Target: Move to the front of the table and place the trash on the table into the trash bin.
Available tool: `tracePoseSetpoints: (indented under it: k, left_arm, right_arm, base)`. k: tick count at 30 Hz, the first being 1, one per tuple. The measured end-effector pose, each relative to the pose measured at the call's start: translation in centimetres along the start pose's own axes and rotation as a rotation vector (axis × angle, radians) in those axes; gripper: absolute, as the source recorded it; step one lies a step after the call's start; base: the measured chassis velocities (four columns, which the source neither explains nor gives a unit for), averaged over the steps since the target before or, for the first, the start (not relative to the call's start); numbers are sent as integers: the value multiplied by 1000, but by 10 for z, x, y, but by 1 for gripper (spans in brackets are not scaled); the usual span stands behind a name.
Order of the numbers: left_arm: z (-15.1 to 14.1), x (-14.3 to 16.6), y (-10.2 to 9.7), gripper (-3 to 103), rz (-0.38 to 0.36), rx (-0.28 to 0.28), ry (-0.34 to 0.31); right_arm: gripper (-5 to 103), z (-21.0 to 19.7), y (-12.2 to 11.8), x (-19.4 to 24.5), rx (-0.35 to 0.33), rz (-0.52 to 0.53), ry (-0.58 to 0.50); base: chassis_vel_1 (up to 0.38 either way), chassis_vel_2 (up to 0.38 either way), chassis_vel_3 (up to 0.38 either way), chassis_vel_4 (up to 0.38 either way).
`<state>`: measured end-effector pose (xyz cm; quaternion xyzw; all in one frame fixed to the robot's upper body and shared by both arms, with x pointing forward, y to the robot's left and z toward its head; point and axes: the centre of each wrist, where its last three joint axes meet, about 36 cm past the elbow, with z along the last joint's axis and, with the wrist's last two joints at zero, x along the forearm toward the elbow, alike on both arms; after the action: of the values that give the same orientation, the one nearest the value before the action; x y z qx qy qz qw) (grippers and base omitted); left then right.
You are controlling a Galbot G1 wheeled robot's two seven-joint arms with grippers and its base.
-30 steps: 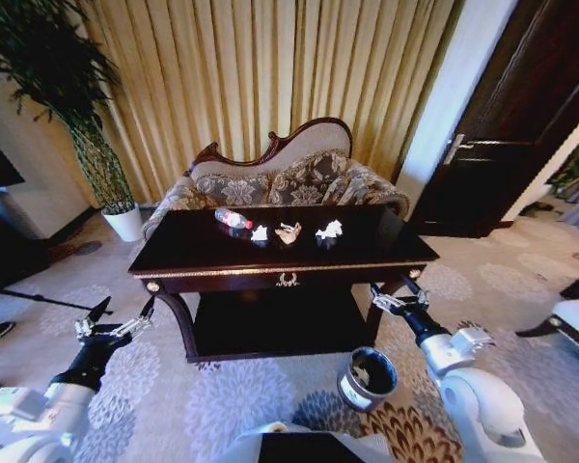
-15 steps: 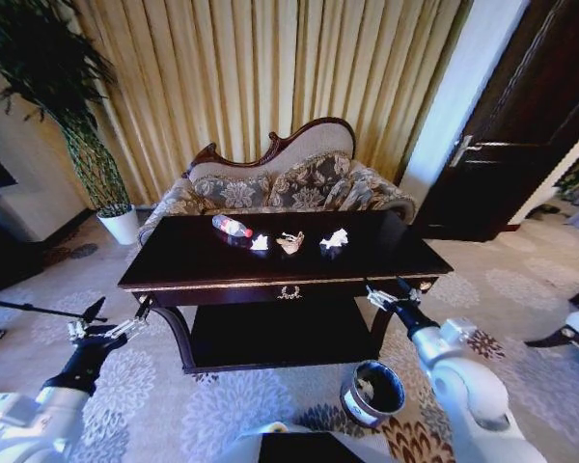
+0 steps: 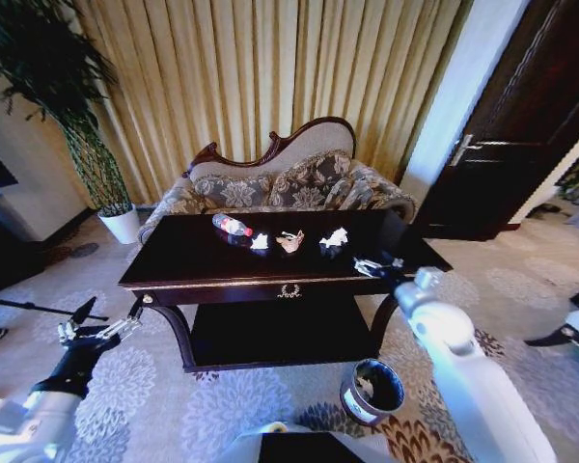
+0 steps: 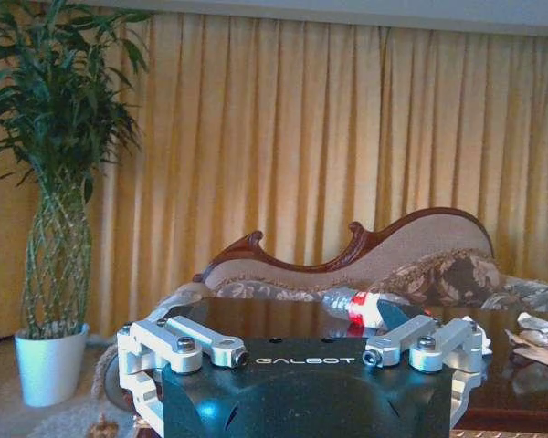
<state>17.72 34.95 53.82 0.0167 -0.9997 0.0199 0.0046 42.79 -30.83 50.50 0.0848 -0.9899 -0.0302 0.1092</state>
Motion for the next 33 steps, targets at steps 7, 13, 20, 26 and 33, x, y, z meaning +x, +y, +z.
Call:
tracePoseSetpoints:
  k: [7, 13, 20, 26, 33]
  left_arm:
    - [0, 0, -1, 100, -35, 10, 16]
    - [0, 0, 0, 100, -64, 12, 31]
    - [-1, -1, 0, 100, -93, 12, 31]
    - [-1, 1, 2, 100, -103, 18, 26]
    - [-2, 1, 2, 100, -106, 33, 4]
  right_arm:
    - [100, -11, 14, -57, 4, 21, 30]
    - [100, -10, 21, -95, 7, 55, 100]
    - [100, -15, 30, -124, 13, 108, 129]
    - [100, -27, 36, -145, 14, 130, 137]
    - [100, -32, 41, -163, 23, 140, 154]
  base:
    - [0, 0, 0, 0]
    - [0, 0, 0, 0]
    - [0, 0, 0, 0]
    - [0, 0, 0, 0]
    - [0, 0, 0, 0]
